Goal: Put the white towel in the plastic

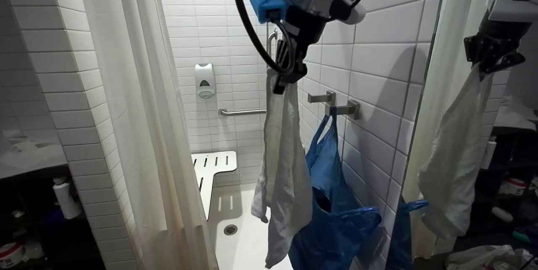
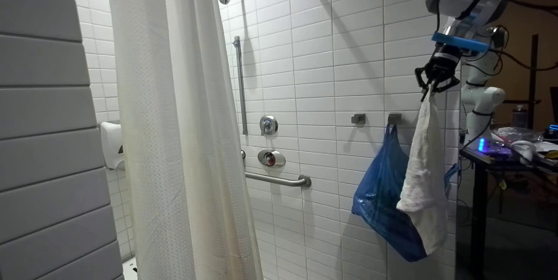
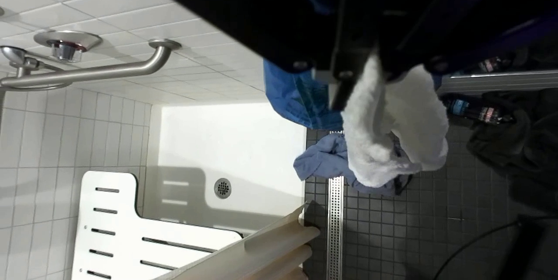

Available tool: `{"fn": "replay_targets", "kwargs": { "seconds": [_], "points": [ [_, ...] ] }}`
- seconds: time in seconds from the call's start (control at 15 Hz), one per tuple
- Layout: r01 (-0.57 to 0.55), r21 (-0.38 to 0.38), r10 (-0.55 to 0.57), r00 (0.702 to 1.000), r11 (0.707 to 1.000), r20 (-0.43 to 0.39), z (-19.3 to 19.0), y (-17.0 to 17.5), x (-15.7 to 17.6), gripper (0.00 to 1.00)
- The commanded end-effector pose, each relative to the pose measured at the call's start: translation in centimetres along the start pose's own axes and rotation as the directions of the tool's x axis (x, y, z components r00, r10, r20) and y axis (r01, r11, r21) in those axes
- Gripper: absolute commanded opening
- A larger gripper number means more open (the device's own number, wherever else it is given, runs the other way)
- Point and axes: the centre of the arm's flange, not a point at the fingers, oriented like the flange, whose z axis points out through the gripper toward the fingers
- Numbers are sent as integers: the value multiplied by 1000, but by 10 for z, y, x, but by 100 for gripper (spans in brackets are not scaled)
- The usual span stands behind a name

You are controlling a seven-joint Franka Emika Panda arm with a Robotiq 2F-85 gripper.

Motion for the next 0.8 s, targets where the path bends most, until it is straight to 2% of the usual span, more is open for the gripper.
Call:
{"fn": "replay_targets", "kwargs": {
  "seconds": [0.0,0.4,0.73],
  "points": [
    [6,21,-6,1000,1000,-3,-26,2,10,1],
    [19,13,-18,997,1000,-81,-57,-9,11,1],
    [17,21,-12,981,1000,-195,-61,-23,23,1]
  ]
}}
